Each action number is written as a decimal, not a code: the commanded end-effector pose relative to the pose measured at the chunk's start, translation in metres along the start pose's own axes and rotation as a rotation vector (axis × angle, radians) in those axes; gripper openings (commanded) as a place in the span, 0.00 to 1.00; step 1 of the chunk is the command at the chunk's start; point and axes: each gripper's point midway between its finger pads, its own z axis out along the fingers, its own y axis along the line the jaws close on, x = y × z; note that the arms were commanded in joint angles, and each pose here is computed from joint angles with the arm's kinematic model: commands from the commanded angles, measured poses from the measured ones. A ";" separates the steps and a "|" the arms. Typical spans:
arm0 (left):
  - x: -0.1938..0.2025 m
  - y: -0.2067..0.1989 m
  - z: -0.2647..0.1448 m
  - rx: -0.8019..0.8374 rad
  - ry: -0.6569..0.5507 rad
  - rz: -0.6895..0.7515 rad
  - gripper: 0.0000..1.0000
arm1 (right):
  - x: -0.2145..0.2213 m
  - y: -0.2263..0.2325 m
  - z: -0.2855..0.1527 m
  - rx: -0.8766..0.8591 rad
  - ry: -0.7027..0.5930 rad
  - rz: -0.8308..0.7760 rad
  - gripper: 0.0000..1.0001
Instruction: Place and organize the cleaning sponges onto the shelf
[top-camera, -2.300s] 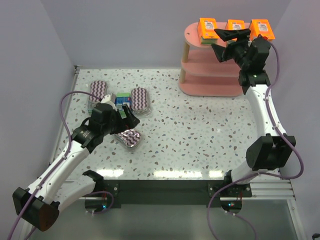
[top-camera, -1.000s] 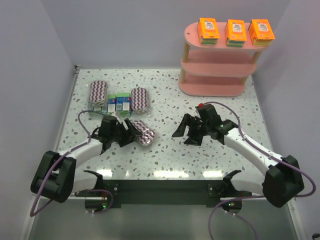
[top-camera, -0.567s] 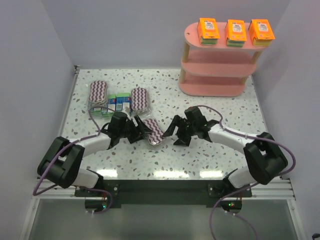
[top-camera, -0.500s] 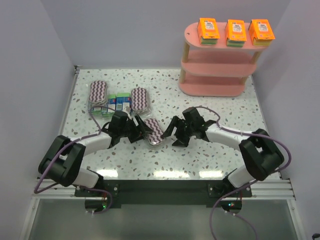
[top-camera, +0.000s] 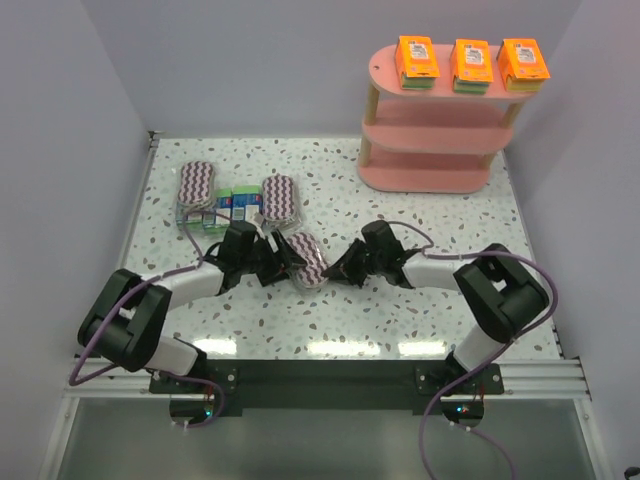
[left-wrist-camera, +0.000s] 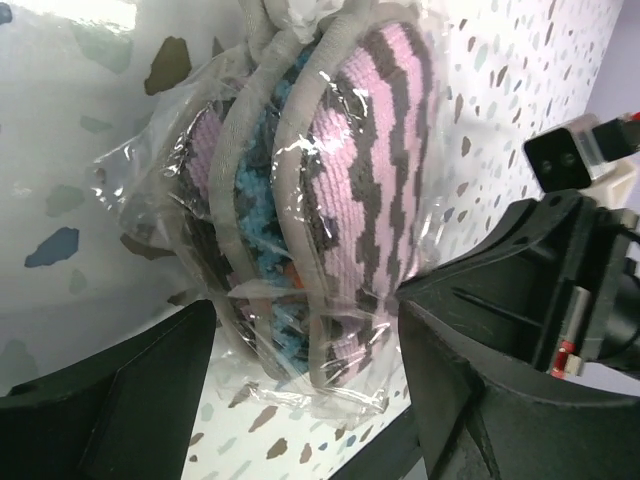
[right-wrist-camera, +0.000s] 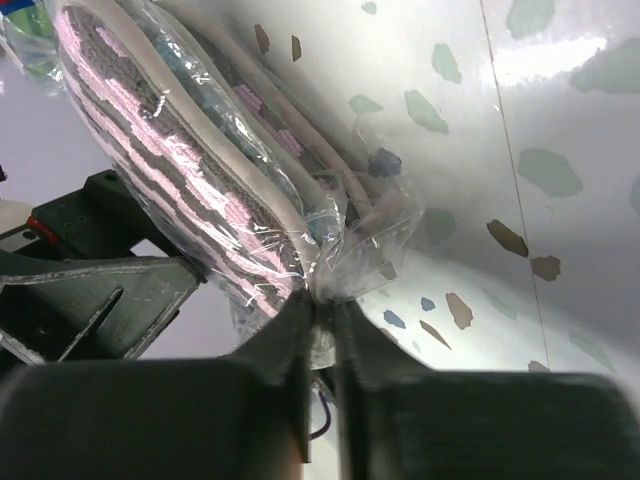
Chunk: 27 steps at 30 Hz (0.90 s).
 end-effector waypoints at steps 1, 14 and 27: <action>-0.020 -0.033 -0.015 0.059 -0.059 0.090 0.79 | -0.005 -0.013 -0.007 0.008 -0.041 0.042 0.01; -0.066 -0.078 -0.094 0.040 -0.236 0.161 0.86 | -0.094 0.022 -0.150 -0.211 -0.275 0.110 0.00; -0.074 -0.081 -0.118 0.060 -0.275 0.165 0.88 | -0.181 0.085 -0.263 -0.384 -0.478 0.069 0.00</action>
